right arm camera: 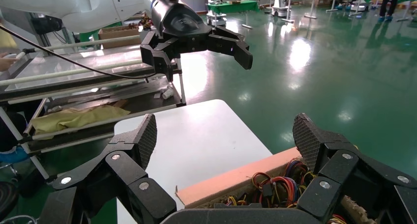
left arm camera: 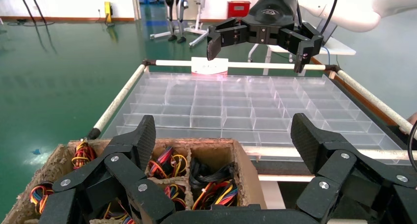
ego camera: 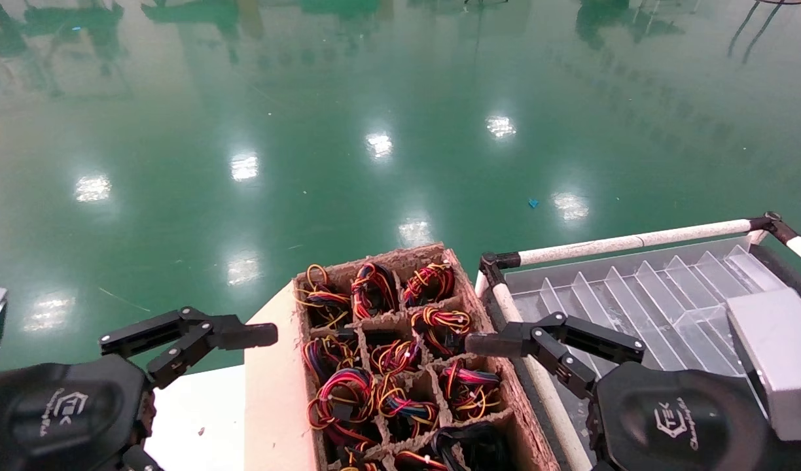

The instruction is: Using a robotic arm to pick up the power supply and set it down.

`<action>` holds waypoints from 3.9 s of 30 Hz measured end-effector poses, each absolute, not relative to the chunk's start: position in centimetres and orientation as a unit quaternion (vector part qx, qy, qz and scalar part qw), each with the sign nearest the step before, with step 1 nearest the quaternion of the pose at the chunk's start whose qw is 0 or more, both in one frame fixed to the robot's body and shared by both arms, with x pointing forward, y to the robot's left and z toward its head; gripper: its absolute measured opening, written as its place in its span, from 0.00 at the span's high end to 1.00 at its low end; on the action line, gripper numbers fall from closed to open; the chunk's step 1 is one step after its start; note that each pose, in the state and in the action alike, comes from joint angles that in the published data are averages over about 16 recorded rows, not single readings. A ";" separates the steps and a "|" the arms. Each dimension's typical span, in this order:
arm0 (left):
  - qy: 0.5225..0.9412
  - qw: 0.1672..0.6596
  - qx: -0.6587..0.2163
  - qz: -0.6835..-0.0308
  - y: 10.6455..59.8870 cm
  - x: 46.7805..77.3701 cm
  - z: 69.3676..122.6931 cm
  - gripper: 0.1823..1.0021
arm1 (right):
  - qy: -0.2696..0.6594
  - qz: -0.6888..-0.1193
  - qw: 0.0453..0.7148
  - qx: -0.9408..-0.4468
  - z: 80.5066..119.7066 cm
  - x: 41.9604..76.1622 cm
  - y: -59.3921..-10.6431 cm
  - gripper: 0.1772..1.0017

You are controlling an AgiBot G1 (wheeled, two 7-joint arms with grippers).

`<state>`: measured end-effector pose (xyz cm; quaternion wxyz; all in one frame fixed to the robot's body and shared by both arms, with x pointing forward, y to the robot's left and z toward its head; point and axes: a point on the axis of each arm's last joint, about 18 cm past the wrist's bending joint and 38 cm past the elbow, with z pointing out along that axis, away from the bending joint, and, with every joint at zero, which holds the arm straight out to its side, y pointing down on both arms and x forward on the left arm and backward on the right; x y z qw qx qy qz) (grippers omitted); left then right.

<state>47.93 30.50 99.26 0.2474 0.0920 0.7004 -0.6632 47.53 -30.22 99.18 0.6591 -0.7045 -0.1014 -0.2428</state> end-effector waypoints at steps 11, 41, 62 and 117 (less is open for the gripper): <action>0.700 0.247 0.092 -0.663 30.5 47.9 99.3 0.02 | -0.101 -0.243 0.659 -0.705 99.2 47.5 -30.2 0.00; 0.700 0.247 0.092 -0.663 30.5 47.9 99.3 0.59 | -0.101 -0.243 0.659 -0.705 99.2 47.5 -30.2 0.00; 0.700 0.247 0.092 -0.663 30.5 47.9 99.3 0.95 | -0.057 -0.308 0.554 -0.771 96.8 51.8 -31.0 0.00; 0.700 0.247 0.092 -0.663 30.5 47.9 99.3 0.02 | -0.086 -0.333 0.290 -0.893 94.0 57.9 -28.4 0.84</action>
